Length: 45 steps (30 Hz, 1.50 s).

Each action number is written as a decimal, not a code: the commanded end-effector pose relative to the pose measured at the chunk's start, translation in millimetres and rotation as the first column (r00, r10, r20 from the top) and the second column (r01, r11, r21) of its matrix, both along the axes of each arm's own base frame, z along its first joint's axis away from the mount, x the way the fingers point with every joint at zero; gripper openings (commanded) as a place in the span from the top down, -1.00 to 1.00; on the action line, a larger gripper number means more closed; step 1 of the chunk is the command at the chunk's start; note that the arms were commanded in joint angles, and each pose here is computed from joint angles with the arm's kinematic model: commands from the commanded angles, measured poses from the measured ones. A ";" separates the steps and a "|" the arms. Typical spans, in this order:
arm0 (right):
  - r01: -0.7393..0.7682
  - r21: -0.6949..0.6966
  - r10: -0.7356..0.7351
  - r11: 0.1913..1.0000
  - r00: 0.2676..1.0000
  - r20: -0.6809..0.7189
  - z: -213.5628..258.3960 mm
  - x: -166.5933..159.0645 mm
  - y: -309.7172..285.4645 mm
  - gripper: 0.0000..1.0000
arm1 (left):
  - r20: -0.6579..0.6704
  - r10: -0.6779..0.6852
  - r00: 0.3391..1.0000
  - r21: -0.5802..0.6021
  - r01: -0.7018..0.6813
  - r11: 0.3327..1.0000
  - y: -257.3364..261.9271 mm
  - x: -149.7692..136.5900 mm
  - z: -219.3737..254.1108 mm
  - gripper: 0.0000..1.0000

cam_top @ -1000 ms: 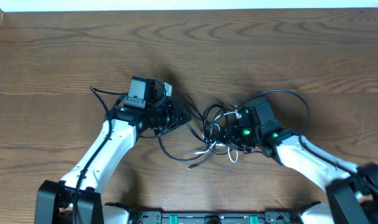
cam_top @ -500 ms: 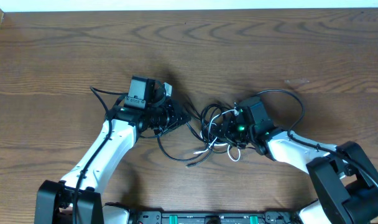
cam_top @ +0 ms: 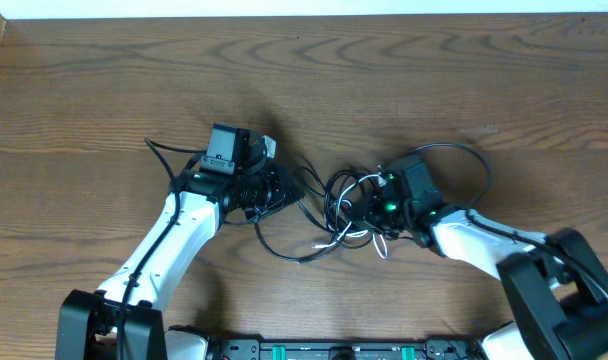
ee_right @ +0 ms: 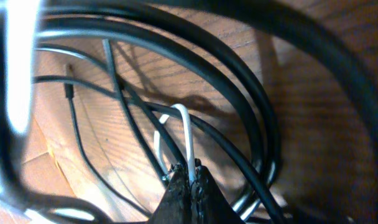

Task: Untangle cables

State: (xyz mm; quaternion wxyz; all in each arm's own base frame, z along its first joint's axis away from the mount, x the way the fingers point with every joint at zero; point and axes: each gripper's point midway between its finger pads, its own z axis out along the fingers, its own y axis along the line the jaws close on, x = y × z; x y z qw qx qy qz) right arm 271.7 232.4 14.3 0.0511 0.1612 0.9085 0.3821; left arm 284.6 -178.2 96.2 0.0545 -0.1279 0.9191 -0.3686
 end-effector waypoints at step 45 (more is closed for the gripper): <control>-0.039 -0.222 0.200 0.974 0.604 0.772 196.7 13.1 -54.8 0.98 | 0.130 -0.094 0.987 0.245 0.060 0.968 -1.8 3.3 -16.6 0.85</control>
